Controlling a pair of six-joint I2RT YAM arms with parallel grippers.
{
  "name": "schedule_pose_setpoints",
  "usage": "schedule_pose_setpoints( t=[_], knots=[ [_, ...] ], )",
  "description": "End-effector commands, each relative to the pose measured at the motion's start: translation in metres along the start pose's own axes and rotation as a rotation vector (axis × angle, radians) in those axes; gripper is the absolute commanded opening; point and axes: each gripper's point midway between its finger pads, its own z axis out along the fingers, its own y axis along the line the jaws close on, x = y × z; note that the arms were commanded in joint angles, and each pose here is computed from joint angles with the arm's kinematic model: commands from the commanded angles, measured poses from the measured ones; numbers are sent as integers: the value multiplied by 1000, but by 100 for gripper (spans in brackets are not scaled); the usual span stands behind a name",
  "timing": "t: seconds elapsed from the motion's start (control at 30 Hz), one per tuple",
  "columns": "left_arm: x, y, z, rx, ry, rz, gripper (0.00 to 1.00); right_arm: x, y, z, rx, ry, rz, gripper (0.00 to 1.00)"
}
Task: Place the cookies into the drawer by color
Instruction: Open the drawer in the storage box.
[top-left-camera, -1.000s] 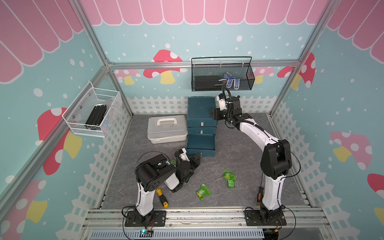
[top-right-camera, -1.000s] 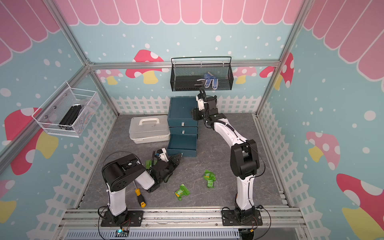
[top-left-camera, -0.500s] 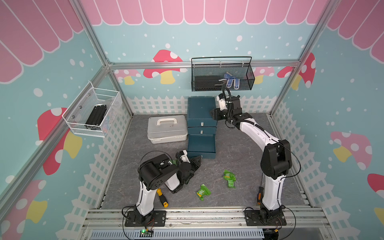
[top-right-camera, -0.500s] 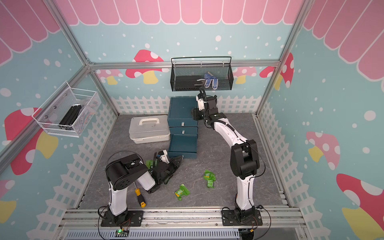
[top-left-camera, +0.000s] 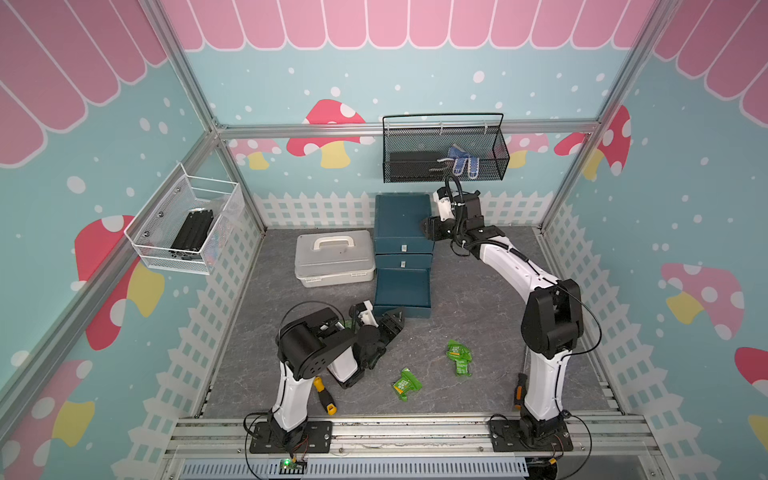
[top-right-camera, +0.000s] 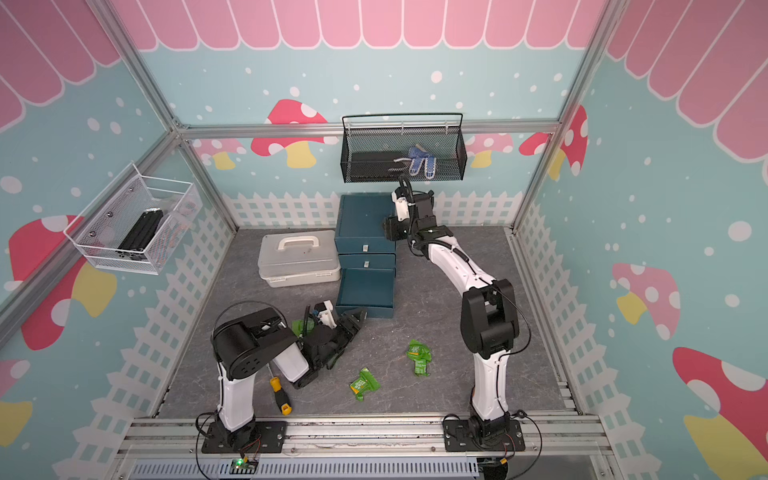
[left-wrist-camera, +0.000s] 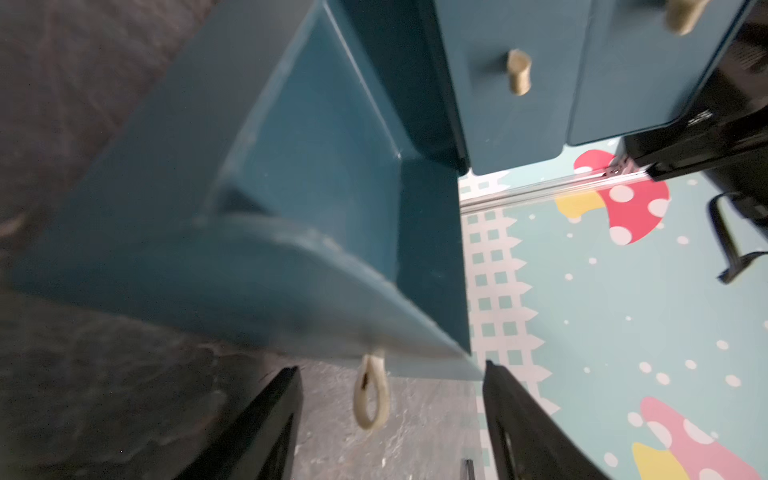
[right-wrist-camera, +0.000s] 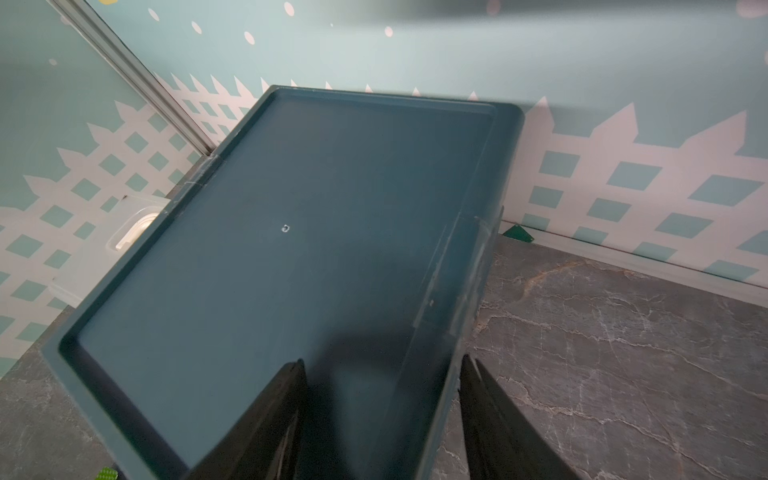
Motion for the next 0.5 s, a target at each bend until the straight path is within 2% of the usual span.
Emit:
schedule_pose_setpoints(
  t=[0.0,0.1,0.27,0.47],
  knots=[
    [-13,-21,-6,60,-20,17,86,30,13,-3,-62,108,10,66],
    [-15,-22,-8,62,-21,19,91,22,25,-13,-115,80,17,68],
    [-13,-28,-9,64,9,25,99,14,29,-28,-112,43,14,74],
    [-17,-28,-20,15,14,79,99,12,32,-50,-106,10,19,75]
  ],
)
